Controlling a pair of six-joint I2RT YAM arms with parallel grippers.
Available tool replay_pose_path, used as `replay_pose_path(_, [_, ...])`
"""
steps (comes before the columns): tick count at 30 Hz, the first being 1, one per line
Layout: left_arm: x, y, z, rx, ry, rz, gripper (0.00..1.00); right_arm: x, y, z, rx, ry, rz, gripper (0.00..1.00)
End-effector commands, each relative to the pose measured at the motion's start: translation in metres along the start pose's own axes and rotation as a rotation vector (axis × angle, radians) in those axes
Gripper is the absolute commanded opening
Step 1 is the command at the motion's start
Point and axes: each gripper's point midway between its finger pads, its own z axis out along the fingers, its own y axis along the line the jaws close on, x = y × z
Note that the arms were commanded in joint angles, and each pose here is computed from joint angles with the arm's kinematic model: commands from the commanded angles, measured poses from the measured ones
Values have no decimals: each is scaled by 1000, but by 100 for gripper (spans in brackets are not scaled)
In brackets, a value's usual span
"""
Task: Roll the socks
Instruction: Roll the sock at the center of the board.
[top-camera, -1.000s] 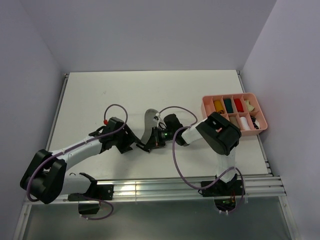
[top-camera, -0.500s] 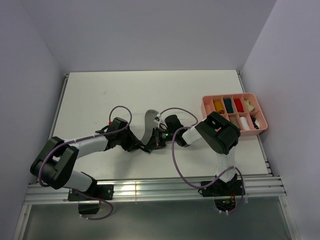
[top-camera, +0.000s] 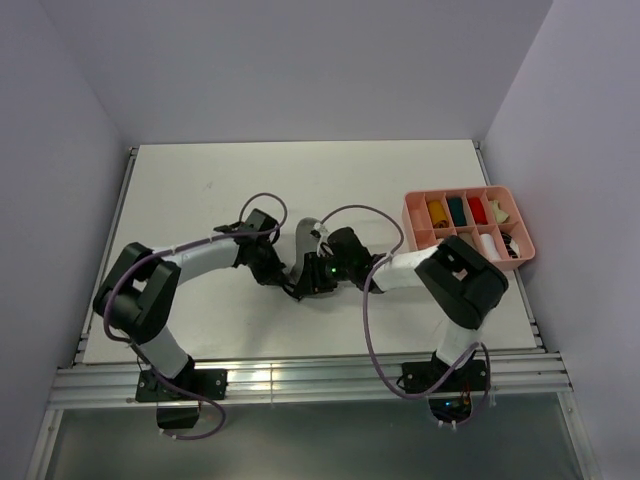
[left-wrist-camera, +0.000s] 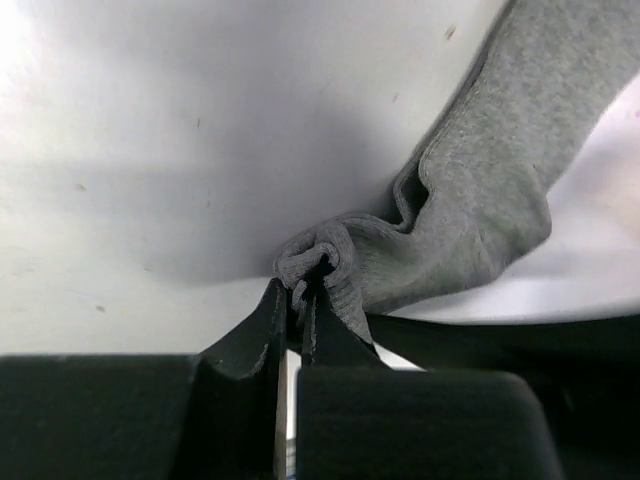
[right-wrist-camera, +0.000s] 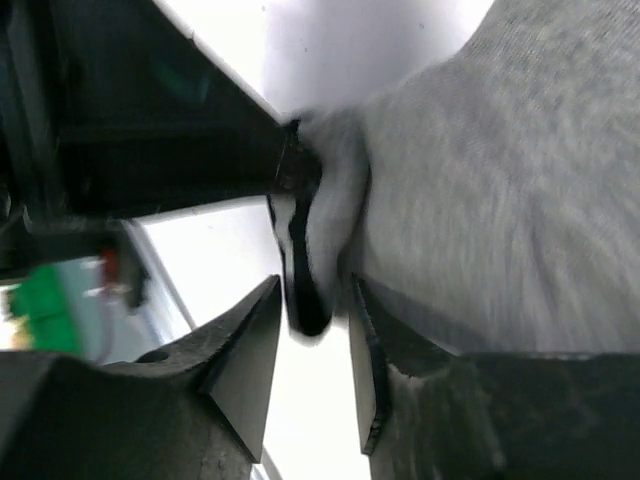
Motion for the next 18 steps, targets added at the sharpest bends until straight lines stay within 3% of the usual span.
replay_pose_path(1, [-10,25,-11,-221,-39,134,0,-11,-17,-20,221,-97,-165,42])
replay_pose_path(6, [-22,25,-17,-337,-44,181,0,-33,-17,-44,428,-258,-314,47])
replay_pose_path(10, [-21,31,-12,-410,-12,227,0,-44,14,-55,499,-376,-467,50])
replay_pose_path(18, [-17,30,-6,-453,36,265,0,-34,52,-20,527,-384,-660,52])
